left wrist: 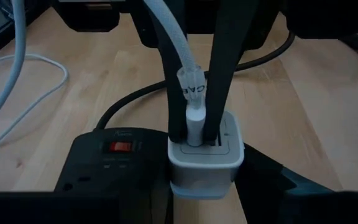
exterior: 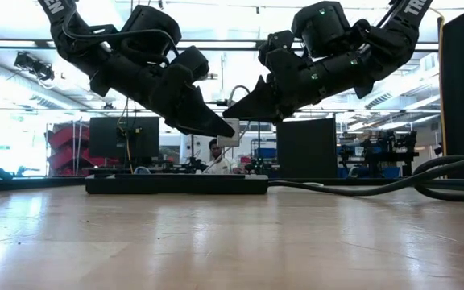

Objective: Insert USB
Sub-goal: Remove the white charger cable from the white charger adapter

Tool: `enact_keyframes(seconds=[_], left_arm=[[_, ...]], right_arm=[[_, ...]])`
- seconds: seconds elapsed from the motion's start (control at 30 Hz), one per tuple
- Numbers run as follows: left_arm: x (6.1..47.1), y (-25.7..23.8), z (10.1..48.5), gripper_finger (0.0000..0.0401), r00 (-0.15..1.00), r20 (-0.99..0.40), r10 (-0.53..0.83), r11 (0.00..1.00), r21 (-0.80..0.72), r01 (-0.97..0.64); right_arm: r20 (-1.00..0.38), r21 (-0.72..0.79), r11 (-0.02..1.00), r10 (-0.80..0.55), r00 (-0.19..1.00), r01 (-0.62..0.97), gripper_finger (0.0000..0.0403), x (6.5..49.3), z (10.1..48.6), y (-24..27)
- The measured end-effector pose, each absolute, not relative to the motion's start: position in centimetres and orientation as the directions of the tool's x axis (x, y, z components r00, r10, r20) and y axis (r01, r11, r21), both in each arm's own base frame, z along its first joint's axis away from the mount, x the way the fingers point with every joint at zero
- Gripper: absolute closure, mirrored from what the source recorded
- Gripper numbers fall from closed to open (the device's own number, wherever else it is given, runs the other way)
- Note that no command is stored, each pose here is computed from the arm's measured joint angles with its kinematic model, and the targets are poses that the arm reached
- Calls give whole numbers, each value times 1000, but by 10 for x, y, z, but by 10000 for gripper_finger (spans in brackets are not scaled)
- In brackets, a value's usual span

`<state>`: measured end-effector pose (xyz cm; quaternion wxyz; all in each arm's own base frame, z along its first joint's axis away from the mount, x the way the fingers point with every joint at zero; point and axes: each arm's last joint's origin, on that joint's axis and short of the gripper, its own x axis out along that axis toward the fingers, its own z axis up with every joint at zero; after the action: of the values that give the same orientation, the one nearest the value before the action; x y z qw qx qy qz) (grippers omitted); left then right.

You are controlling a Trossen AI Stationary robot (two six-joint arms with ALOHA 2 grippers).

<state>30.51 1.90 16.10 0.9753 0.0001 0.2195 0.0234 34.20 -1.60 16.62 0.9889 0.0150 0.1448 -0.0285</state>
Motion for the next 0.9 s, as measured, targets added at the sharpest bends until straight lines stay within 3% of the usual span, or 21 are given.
enact_keyframes(seconds=[0.27,0.4,0.7,0.9], left_arm=[[305,19,161,272,903,-427,52,999,12,-51],[303,19,155,272,878,-477,47,999,12,-47],[303,19,156,272,879,-472,70,998,24,-66],[297,21,152,272,830,-546,116,993,53,-104]], right_arm=[[-243,9,996,-82,966,87,402,343,170,-17],[-137,-5,991,-137,981,137,403,345,184,-16],[-189,-12,992,-125,974,125,403,344,178,-14],[-293,-29,984,-178,939,178,403,338,175,-18]])
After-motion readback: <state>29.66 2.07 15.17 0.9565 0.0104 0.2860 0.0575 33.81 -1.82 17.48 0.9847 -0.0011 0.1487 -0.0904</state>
